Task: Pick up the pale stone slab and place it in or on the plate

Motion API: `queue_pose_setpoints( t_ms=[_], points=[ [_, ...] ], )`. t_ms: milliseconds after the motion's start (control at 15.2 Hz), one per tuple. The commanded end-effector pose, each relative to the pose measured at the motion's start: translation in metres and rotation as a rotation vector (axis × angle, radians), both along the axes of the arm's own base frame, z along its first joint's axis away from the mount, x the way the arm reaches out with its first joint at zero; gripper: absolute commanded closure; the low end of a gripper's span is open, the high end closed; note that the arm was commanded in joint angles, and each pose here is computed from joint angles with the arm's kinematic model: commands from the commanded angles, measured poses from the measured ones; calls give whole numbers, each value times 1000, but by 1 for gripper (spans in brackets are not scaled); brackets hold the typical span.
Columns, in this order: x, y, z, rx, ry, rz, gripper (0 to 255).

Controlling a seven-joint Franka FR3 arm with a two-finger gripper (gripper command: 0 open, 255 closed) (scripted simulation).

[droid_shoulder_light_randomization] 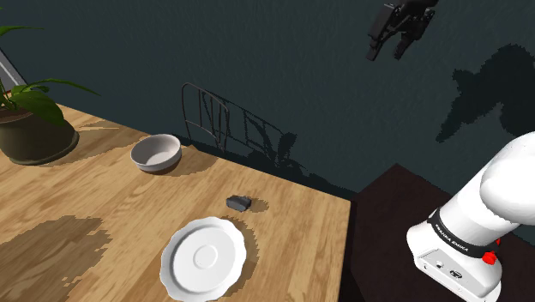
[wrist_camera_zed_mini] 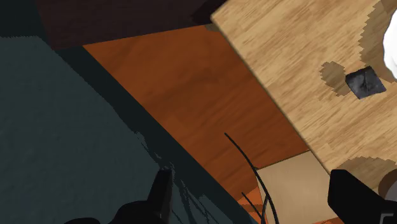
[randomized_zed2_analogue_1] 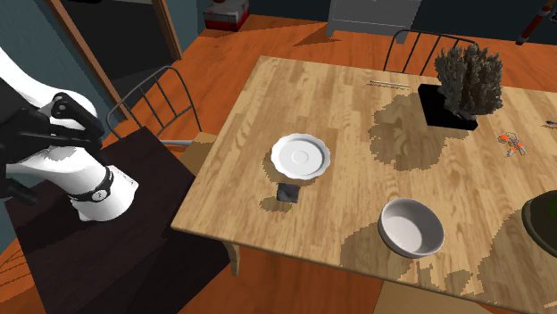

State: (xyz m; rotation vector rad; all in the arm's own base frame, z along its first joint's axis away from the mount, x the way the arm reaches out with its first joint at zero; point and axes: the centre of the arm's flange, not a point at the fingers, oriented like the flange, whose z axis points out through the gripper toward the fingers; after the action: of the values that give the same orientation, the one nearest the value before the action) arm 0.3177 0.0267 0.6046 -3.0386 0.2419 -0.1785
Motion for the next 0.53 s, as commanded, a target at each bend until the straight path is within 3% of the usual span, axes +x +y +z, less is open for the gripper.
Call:
queue_pose_setpoints(
  t_ms=[0,462],
  points=[
    [0,0,0,0,0,0,0],
    [44,48,-65,26,37,111,0]
  ],
)
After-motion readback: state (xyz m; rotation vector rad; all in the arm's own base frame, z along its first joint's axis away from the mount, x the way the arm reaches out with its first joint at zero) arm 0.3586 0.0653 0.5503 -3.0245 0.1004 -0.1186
